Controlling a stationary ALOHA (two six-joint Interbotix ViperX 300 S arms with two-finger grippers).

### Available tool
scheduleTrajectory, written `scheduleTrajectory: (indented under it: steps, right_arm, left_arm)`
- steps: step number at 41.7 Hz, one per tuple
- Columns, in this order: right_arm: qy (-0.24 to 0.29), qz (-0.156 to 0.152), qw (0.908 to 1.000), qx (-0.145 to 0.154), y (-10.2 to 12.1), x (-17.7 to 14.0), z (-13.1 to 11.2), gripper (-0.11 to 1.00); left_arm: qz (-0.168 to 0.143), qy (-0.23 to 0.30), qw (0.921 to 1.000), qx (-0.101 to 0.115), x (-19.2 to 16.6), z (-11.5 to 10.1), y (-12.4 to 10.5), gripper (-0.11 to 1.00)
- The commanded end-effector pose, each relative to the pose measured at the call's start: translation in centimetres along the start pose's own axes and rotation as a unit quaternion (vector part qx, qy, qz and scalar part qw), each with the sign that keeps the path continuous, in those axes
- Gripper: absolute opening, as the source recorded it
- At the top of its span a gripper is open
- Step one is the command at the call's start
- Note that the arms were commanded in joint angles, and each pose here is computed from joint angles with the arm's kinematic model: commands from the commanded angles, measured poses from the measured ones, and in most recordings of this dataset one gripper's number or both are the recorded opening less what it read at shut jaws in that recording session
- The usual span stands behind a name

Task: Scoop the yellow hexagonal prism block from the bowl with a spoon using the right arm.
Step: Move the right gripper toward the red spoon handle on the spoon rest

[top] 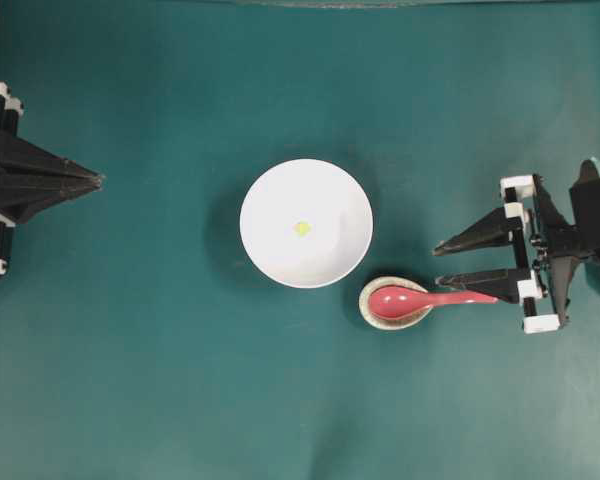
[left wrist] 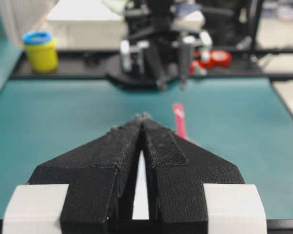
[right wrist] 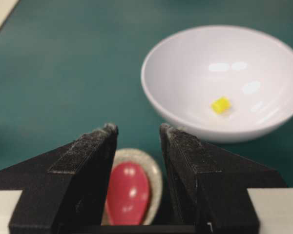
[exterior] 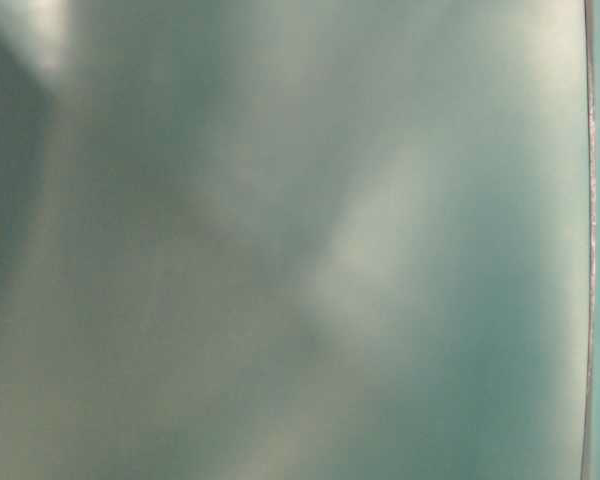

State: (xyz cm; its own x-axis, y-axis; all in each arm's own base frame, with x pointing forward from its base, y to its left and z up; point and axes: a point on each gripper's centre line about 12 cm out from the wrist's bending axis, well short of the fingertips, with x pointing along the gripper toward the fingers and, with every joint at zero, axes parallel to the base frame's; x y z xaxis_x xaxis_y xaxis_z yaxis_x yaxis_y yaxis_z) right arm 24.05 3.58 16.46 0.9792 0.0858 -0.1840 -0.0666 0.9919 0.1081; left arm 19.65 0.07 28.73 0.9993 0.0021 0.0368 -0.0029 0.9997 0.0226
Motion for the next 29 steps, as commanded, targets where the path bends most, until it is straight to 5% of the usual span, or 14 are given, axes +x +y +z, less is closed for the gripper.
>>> scheduleTrajectory:
  steps: [1, 29]
  right_arm:
    - [-0.005, 0.002, 1.0, 0.004, 0.4, 0.3, -0.1, 0.47]
    - [0.022, -0.015, 0.9996, 0.005, 1.5, -0.4, -5.5, 0.47]
  left_arm:
    - [0.007, -0.01, 0.9999, 0.003, 0.2, 0.9, 0.3, 0.01]
    - [0.011, -0.005, 0.9999, 0.002, 0.2, 0.8, 0.5, 0.01]
